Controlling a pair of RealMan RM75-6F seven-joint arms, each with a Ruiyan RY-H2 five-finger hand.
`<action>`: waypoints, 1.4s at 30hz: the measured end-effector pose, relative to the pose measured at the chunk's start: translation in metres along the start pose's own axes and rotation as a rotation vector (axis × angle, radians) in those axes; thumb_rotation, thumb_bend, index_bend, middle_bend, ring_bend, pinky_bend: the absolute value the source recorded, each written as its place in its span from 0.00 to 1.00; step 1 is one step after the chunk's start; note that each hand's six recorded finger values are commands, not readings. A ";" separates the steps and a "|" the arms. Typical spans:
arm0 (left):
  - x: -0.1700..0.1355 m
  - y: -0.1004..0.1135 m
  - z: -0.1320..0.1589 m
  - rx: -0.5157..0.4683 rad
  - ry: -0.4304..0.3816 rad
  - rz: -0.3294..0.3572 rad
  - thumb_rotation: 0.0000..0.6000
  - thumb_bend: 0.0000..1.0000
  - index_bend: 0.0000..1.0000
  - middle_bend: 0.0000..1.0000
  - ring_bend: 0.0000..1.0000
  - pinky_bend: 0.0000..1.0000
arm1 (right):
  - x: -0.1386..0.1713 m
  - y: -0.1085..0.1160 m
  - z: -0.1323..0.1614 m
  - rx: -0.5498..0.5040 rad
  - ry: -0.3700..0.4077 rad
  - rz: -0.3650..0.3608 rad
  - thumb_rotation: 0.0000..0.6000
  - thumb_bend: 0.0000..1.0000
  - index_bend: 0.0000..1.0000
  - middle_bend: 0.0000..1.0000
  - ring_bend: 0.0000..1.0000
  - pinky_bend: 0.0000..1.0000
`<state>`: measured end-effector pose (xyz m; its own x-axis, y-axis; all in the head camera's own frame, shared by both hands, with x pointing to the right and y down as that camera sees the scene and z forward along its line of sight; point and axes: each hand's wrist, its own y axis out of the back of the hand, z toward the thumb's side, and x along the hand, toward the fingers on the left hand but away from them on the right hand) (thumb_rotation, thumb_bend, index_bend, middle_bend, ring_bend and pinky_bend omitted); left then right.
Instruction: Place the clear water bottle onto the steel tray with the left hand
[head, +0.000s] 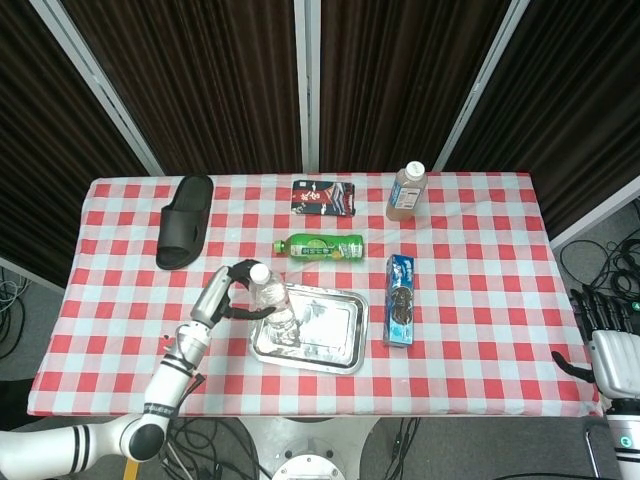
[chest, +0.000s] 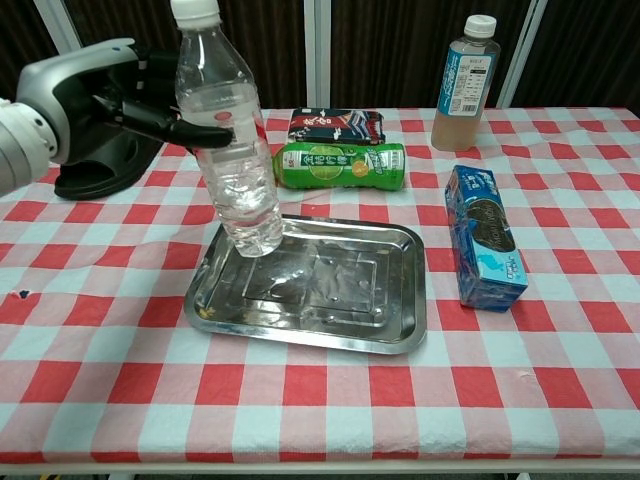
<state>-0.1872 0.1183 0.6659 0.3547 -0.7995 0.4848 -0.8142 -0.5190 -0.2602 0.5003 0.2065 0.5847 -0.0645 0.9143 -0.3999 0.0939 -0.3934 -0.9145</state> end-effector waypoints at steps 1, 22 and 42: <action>0.001 -0.003 -0.002 0.004 -0.004 0.002 1.00 0.27 0.53 0.60 0.47 0.50 | 0.000 0.000 0.000 -0.001 -0.001 -0.001 1.00 0.11 0.00 0.00 0.00 0.00; -0.009 -0.020 -0.045 -0.004 -0.040 0.119 1.00 0.27 0.52 0.60 0.47 0.49 | -0.004 -0.002 -0.004 -0.005 -0.017 0.009 1.00 0.11 0.00 0.00 0.00 0.00; -0.017 -0.029 -0.053 -0.050 -0.029 0.095 1.00 0.07 0.35 0.47 0.36 0.40 | -0.005 -0.004 -0.008 -0.019 -0.034 0.023 1.00 0.11 0.00 0.00 0.00 0.00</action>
<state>-0.1938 0.1628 0.7101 0.2873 -0.8532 0.4354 -0.8665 -0.4252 -0.2614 0.5079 0.2045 0.5908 -0.0955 0.9010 -0.4232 0.1143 -0.4124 -0.9038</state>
